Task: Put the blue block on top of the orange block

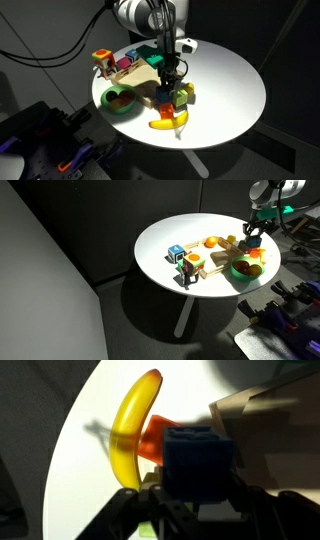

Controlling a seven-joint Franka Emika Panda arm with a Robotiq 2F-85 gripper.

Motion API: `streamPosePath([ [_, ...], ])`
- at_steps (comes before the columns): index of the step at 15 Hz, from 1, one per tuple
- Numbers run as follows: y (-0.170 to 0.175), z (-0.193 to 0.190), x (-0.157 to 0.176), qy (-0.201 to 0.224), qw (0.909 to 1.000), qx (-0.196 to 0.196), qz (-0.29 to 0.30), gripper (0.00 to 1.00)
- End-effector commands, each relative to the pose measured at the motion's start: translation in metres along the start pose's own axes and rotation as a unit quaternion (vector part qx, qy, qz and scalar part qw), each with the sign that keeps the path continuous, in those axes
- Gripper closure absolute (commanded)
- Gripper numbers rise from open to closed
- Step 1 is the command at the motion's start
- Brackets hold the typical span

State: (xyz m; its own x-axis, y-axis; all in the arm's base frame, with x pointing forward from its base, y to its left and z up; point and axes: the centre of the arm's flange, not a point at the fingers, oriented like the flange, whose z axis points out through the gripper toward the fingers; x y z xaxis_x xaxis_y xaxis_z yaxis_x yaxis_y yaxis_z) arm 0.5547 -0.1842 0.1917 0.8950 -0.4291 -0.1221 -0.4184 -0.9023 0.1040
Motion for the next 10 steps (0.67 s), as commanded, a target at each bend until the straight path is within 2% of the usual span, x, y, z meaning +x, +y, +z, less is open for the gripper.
streamPosePath([
  [1, 0.009, -0.002, 0.011, 0.003, 1.0, 0.0, 0.004, 0.68],
  [9, 0.017, 0.011, 0.014, -0.005, 0.9999, -0.006, 0.009, 0.68],
  [10, 0.018, 0.012, 0.014, -0.006, 0.9999, -0.007, 0.009, 0.6],
])
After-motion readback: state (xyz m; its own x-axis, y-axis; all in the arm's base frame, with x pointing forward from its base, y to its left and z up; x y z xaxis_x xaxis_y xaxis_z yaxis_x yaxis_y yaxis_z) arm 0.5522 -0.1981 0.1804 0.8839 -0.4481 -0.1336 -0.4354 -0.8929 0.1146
